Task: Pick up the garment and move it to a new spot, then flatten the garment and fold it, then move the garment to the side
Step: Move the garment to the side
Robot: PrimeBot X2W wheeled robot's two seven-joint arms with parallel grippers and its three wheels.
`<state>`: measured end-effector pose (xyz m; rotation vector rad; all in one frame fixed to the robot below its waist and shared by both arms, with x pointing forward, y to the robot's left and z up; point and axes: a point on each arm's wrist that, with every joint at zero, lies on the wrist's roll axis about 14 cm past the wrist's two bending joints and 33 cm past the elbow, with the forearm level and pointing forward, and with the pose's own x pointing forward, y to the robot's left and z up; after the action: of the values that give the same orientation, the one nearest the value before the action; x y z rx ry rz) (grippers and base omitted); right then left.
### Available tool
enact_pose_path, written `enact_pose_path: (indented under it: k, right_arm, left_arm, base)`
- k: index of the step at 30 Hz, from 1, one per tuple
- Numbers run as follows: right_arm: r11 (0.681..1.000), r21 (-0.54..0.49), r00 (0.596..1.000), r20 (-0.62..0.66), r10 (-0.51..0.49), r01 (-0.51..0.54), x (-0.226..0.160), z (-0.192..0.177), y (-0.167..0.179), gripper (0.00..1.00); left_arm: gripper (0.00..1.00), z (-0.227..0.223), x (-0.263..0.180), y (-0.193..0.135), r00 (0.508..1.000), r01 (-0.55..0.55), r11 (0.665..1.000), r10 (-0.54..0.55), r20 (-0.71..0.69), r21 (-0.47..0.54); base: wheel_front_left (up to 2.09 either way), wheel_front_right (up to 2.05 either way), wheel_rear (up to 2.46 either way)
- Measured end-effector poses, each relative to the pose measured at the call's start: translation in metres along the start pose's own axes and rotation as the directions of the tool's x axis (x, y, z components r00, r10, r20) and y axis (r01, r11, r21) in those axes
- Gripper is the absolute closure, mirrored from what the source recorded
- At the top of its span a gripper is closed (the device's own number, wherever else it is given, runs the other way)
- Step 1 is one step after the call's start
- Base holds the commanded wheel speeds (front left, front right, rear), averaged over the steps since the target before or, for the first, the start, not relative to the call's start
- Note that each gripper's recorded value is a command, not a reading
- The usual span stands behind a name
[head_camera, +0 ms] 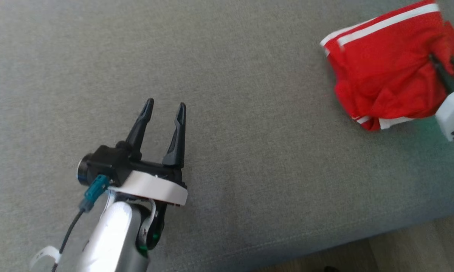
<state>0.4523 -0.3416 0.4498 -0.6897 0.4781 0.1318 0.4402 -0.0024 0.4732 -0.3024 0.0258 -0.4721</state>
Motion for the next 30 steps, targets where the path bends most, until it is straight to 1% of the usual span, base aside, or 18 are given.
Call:
enact_pose_path:
  k: [4, 9, 17, 18, 19, 20, 21, 23, 25, 30]
  right_arm:
    - [0.999, 0.042, 0.997, -0.079, -0.028, 0.031, 0.001, -0.021, -0.009, 1.0]
    - [0.996, 0.058, 0.982, -0.178, -0.058, 0.069, 0.002, -0.044, -0.019, 1.0]
    - [0.993, 0.063, 0.973, -0.213, -0.089, 0.105, 0.002, -0.052, -0.028, 1.0]
    - [0.991, 0.071, 0.971, -0.218, -0.095, 0.113, 0.002, -0.053, -0.03, 0.85]
    - [0.99, 0.077, 0.97, -0.222, -0.099, 0.118, 0.001, -0.053, -0.031, 0.67]
    - [0.989, 0.077, 0.971, -0.216, -0.104, 0.123, 0.001, -0.051, -0.032, 0.17]
    - [0.988, 0.072, 0.97, -0.212, -0.116, 0.134, 0.0, -0.05, -0.036, 0.0]
    - [0.985, 0.062, 0.968, -0.203, -0.144, 0.16, -0.003, -0.046, -0.045, 0.0]
    - [0.979, 0.079, 0.968, -0.189, -0.168, 0.185, -0.006, -0.042, -0.051, 0.0]
    - [0.976, 0.078, 0.969, -0.162, -0.188, 0.203, -0.012, -0.033, -0.054, 0.0]
  left_arm:
    - [0.0, -0.008, 0.007, 0.0, 1.0, 0.016, 1.0, -0.016, -0.013, -0.007]
    - [0.0, -0.02, 0.008, 0.004, 0.999, 0.014, 1.0, -0.014, -0.039, -0.014]
    - [0.0, -0.023, 0.006, 0.008, 0.999, 0.007, 1.0, -0.008, -0.048, -0.014]
    - [0.0, -0.023, 0.006, 0.008, 0.999, 0.007, 1.0, -0.007, -0.049, -0.012]
    - [0.0, -0.022, 0.005, 0.008, 0.999, 0.006, 1.0, -0.007, -0.049, -0.011]
    - [0.0, -0.021, 0.005, 0.008, 0.999, 0.006, 1.0, -0.006, -0.047, -0.008]
    - [0.0, -0.02, 0.005, 0.007, 0.999, 0.007, 1.0, -0.007, -0.044, -0.007]
    - [0.0, -0.017, 0.005, 0.006, 0.999, 0.008, 1.0, -0.008, -0.038, -0.003]
    - [0.0, -0.012, 0.004, 0.005, 1.0, 0.011, 1.0, -0.011, -0.029, 0.003]
    - [0.0, -0.004, 0.003, 0.002, 1.0, 0.012, 1.0, -0.012, -0.01, 0.012]
  base:
    - [0.0, 0.0, 0.0]
    - [0.0, 0.0, 0.0]
    - [0.0, 0.0, 0.0]
    - [0.0, 0.0, 0.0]
    - [0.0, 0.0, 0.0]
    - [0.0, 0.0, 0.0]
    - [0.0, 0.0, 0.0]
    - [0.0, 0.0, 0.0]
    - [0.0, 0.0, 0.0]
    - [0.0, 0.0, 0.0]
